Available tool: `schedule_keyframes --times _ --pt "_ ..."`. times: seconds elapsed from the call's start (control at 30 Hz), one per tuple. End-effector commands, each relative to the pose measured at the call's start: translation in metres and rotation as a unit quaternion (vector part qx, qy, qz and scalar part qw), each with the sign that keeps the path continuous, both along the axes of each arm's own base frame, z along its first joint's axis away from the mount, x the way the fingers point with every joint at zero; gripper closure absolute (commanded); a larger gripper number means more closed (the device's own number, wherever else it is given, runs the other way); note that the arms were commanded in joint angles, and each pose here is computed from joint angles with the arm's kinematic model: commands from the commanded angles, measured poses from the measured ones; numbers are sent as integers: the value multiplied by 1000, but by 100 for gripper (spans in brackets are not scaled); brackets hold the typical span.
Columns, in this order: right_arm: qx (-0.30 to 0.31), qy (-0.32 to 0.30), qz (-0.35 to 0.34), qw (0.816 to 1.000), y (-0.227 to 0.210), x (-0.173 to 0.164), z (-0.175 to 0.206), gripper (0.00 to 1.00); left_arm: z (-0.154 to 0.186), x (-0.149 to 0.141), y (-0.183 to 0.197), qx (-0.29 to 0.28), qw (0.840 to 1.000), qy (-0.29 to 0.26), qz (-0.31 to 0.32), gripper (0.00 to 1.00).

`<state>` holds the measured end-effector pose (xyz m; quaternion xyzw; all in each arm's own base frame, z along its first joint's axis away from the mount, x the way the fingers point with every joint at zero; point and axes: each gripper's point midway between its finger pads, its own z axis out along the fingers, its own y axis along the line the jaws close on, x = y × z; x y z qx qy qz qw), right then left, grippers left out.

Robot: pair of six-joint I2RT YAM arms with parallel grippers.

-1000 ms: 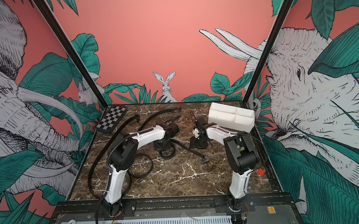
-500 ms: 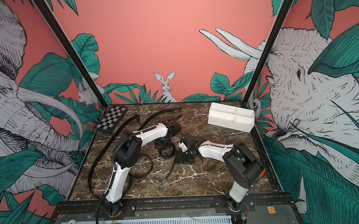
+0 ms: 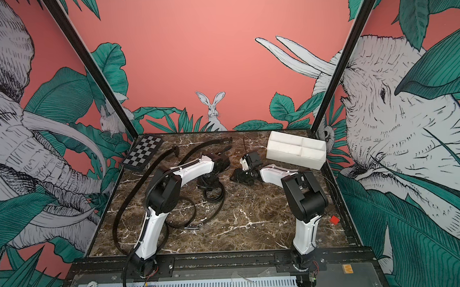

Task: Place the belts into the storage roll
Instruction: Roll the belt at the center of the board.

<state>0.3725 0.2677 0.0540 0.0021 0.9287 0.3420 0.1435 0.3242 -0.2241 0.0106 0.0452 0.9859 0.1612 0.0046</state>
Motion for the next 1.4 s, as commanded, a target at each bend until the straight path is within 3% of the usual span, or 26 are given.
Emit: schedule_keyframes --times 0.0,0.53,0.9,1.13,1.37 --pt "53 -35 4 998 28 16 18 46 -85 4 -26 -60 998 20 24 100" --pt "38 -25 50 998 54 -45 6 47 -88 4 -27 -65 997 20 25 100" --pt "-25 11 43 999 52 -69 -25 49 -91 0 -29 -73 997 25 25 100" --pt "-32 27 29 999 53 -74 -42 61 -93 -3 -31 -86 996 28 24 100" --pt "-104 42 26 993 40 -73 -49 71 -91 -13 -36 -122 992 34 22 100"
